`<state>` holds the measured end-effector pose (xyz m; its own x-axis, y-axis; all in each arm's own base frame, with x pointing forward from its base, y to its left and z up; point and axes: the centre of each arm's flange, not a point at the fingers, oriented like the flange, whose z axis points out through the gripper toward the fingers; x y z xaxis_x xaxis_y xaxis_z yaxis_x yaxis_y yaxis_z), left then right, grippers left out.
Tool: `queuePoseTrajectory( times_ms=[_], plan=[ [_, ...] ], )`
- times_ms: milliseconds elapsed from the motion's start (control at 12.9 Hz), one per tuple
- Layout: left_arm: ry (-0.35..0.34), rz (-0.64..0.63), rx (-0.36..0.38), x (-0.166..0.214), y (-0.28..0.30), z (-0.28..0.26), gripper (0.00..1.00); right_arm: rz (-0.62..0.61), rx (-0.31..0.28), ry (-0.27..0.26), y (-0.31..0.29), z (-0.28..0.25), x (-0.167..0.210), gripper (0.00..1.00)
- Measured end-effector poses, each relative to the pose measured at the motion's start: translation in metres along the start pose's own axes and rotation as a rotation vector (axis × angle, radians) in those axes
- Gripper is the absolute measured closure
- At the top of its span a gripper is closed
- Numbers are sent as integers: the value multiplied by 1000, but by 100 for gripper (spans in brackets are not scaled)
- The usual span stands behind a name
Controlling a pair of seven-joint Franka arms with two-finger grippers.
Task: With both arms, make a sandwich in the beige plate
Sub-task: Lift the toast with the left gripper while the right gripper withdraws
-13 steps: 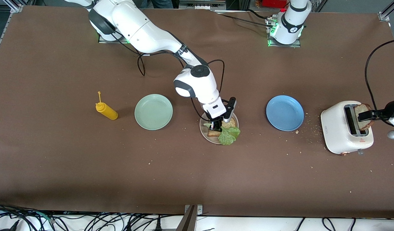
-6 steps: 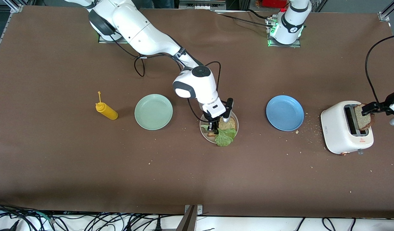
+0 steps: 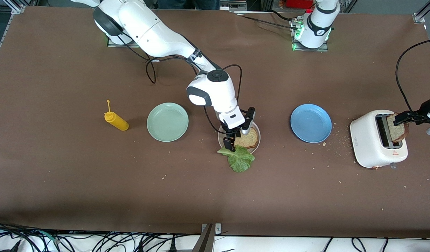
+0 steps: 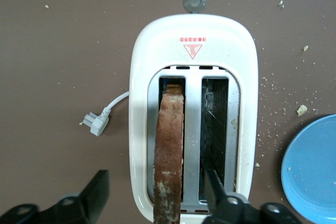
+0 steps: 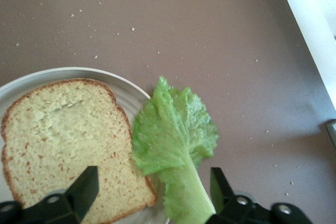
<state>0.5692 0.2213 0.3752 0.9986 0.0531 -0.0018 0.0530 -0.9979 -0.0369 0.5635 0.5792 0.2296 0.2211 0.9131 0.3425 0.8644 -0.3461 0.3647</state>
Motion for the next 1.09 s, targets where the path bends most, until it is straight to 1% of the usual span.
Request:
queuePoseTrajectory(
  times_ms=[155,233,388,466,621,699,776,854,931,1009,1087],
  plan=[
    [-25,12,-9,-1,-1,16,46,17,3,-60,9,-10,-1,0],
    [-39,12,-14,-1,-2,24,60,34,8,-79,18,-22,1,0],
    [-50,12,-19,1,-2,30,84,81,21,-93,43,-54,-1,0],
    [-58,12,-21,2,-3,26,89,114,31,-96,57,-68,-7,0],
    [-92,7,-29,7,-8,2,89,227,74,-95,91,-92,-25,0],
    [-108,6,-33,11,-10,-18,89,278,84,-105,111,-108,-36,0],
    [-118,10,-35,15,-12,-39,90,330,92,-141,135,-127,-50,0],
    [-125,23,-38,18,-12,-59,92,396,111,-189,162,-149,-67,0],
    [-131,39,-44,20,-8,-75,92,468,146,-242,187,-173,-87,0],
    [-137,59,-63,24,2,-88,92,533,187,-305,209,-195,-109,0],
    [-138,74,-110,27,19,-98,92,585,214,-364,232,-216,-133,0]
  ],
)
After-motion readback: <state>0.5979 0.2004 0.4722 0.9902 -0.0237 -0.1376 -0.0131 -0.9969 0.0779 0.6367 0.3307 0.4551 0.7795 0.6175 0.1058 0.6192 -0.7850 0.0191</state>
